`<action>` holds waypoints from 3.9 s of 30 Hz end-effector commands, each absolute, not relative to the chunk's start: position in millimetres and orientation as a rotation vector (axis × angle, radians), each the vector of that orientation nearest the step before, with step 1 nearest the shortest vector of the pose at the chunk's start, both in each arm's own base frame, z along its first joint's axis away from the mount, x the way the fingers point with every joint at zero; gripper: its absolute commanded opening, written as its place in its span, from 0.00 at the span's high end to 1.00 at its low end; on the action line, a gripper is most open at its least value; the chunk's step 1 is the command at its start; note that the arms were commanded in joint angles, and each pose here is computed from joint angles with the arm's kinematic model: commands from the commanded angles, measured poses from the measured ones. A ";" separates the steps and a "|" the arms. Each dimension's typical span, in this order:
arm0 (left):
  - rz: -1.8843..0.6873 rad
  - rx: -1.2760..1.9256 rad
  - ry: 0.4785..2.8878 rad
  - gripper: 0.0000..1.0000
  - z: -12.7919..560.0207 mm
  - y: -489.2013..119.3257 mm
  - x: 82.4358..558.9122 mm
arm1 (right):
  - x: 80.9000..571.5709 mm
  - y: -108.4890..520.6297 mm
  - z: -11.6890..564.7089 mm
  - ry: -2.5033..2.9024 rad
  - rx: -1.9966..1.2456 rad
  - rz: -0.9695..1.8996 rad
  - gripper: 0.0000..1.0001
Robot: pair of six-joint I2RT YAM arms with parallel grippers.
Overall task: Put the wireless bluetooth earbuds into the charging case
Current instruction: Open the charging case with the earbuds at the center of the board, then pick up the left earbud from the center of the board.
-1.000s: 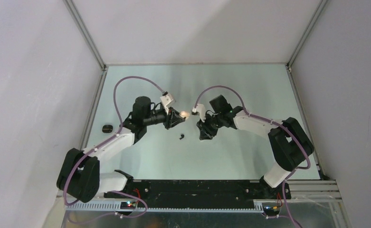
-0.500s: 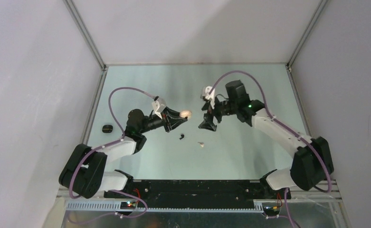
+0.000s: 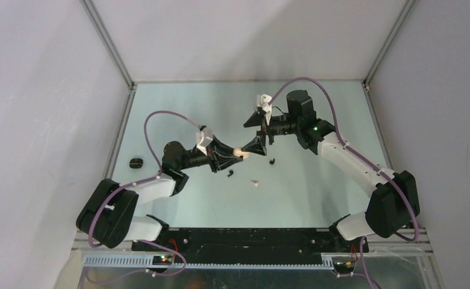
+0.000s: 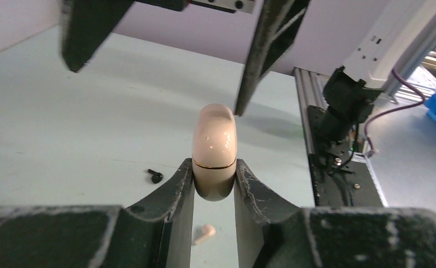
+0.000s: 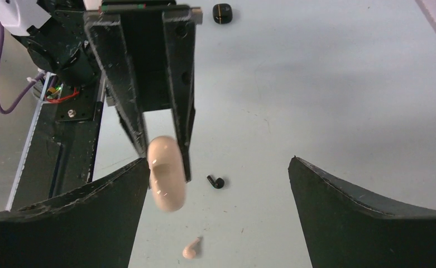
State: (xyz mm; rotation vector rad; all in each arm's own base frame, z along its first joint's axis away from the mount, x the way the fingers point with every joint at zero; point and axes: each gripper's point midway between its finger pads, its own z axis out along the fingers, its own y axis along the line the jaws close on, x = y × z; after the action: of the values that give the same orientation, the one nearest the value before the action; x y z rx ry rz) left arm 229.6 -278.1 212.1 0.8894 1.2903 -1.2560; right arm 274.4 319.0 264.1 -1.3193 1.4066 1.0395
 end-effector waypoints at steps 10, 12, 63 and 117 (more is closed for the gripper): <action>-1.248 0.994 1.211 1.00 233.0 -288.6 218.3 | 234.1 313.9 271.5 1.329 -1.392 1.220 0.01; -1.259 0.996 1.207 1.00 233.0 -289.4 217.3 | 234.8 314.7 266.5 1.337 -1.390 1.201 0.01; -1.163 0.903 1.141 1.00 266.9 -240.5 242.9 | 243.3 265.1 102.5 1.354 -1.867 0.649 0.09; -1.148 0.869 1.099 1.00 280.2 -223.6 244.2 | 228.8 282.1 47.7 1.128 -2.038 0.357 0.87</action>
State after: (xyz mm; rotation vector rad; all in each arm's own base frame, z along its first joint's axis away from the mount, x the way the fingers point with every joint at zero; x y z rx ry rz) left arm 249.2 -226.1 268.4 0.8404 1.1608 -1.1689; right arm 230.0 281.6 26.1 -2.1028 1.1175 0.3468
